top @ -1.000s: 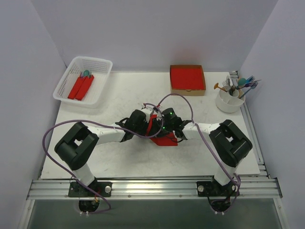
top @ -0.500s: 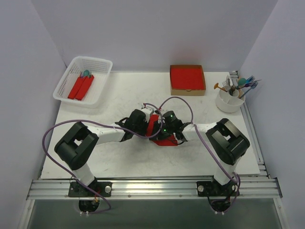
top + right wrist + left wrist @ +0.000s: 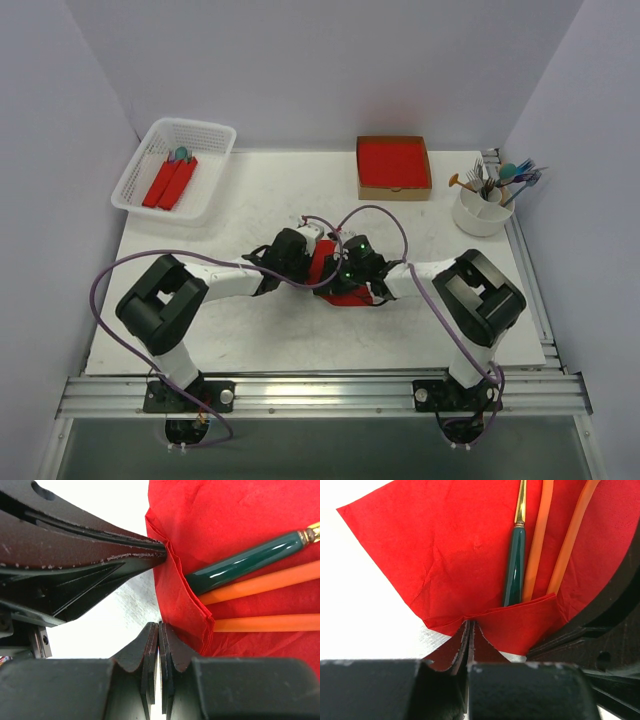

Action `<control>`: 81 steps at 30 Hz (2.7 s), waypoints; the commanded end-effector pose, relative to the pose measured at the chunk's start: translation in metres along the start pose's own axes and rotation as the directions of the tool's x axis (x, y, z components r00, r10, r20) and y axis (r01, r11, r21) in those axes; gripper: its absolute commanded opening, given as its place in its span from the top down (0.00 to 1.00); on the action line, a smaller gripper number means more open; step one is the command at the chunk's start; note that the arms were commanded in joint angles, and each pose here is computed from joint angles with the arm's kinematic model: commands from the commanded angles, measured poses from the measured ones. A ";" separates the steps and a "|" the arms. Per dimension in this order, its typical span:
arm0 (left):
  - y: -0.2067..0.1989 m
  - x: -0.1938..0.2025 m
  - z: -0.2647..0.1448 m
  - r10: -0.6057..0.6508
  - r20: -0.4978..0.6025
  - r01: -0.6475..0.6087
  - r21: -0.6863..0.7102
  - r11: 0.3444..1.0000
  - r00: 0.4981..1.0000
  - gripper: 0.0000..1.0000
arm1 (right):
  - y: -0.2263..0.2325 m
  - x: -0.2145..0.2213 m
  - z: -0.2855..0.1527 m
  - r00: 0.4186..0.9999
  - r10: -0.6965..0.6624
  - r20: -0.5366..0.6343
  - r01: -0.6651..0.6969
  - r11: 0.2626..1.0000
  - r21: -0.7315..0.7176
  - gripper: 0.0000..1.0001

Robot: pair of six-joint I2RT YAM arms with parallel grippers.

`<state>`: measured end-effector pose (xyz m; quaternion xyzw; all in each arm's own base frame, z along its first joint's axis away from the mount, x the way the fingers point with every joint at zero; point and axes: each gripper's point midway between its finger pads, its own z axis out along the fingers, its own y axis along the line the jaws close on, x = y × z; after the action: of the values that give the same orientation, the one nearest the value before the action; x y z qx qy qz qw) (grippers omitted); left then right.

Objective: Place the utensils on the paper napkin and roll it up
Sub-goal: Roll the napkin at the center of the board.

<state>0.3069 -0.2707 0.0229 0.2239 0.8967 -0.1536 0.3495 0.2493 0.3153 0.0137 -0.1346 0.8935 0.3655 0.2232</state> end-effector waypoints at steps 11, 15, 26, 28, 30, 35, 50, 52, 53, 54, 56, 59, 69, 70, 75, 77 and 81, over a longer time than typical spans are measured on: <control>-0.003 -0.011 0.006 0.013 0.007 -0.013 0.019 1.000 1.000 0.97 | -0.002 0.007 -0.015 1.000 0.020 0.007 -0.020 1.000 0.021 0.95; -0.002 -0.009 0.007 0.013 -0.003 -0.013 0.015 1.000 1.000 0.98 | -0.003 0.007 -0.018 1.000 0.023 0.011 -0.023 0.999 0.029 0.95; -0.003 -0.006 0.009 0.013 -0.024 -0.013 0.024 1.000 1.000 0.97 | 0.007 -0.009 -0.025 0.999 0.021 0.047 -0.022 1.000 0.015 0.96; -0.003 -0.005 0.010 0.014 -0.032 -0.013 0.023 1.000 0.999 0.97 | 0.007 -0.013 -0.024 0.998 0.023 0.053 -0.024 1.000 0.017 0.96; -0.003 -0.005 0.010 0.016 -0.043 -0.015 0.021 1.000 0.999 0.97 | 0.006 -0.016 -0.021 0.998 0.031 0.053 -0.032 0.999 0.022 0.96; 0.001 -0.002 0.008 0.027 -0.070 -0.027 0.006 1.000 0.997 0.97 | -0.002 -0.018 -0.018 0.997 0.054 0.054 -0.056 0.998 0.037 0.96; 0.005 0.004 0.007 0.038 -0.103 -0.041 -0.020 0.999 0.994 0.98 | -0.026 0.005 -0.013 0.995 0.105 0.003 -0.104 0.991 0.086 0.96; 0.006 0.004 0.008 0.038 -0.105 -0.041 -0.023 0.999 0.994 0.98 | -0.027 0.007 -0.015 0.994 0.108 0.003 -0.108 0.990 0.095 0.96; 0.006 0.003 0.008 0.038 -0.105 -0.041 -0.025 0.999 0.994 0.98 | -0.027 0.009 -0.017 0.994 0.106 0.002 -0.106 0.990 0.097 0.96; 0.006 0.002 0.009 0.038 -0.103 -0.041 -0.024 0.999 0.994 0.98 | -0.028 0.009 -0.018 0.994 0.107 0.003 -0.107 0.990 0.097 0.96; 0.007 0.003 0.009 0.040 -0.107 -0.043 -0.028 0.999 0.993 0.98 | -0.028 0.012 -0.021 0.994 0.108 0.004 -0.108 0.989 0.100 0.96; 0.008 0.005 0.009 0.040 -0.113 -0.044 -0.032 0.999 0.993 0.97 | -0.029 0.013 -0.024 0.993 0.113 0.010 -0.114 0.988 0.107 0.96; 0.009 0.006 0.010 0.042 -0.120 -0.047 -0.038 0.998 0.992 0.98 | -0.033 0.024 -0.032 0.992 0.129 0.010 -0.129 0.985 0.113 0.96; 0.009 0.005 0.010 0.043 -0.120 -0.048 -0.037 0.998 0.992 0.98 | -0.034 0.027 -0.033 0.992 0.130 0.005 -0.129 0.985 0.116 0.96; 0.009 0.006 0.010 0.042 -0.123 -0.047 -0.036 0.998 0.991 0.98 | -0.038 0.034 -0.037 0.991 0.133 -0.002 -0.132 0.983 0.130 0.96; 0.008 0.007 0.011 0.043 -0.126 -0.048 -0.035 0.998 0.991 0.98 | -0.039 0.039 -0.037 0.991 0.133 -0.014 -0.130 0.983 0.133 0.96; 0.008 0.006 0.010 0.043 -0.125 -0.048 -0.035 0.998 0.991 0.98 | -0.040 0.045 -0.040 0.991 0.130 -0.023 -0.125 0.980 0.155 0.96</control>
<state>0.3143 -0.2761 0.0218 0.2432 0.9048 -0.1402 0.3202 0.2337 0.2770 0.0115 -0.0723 0.9059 0.3523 0.2237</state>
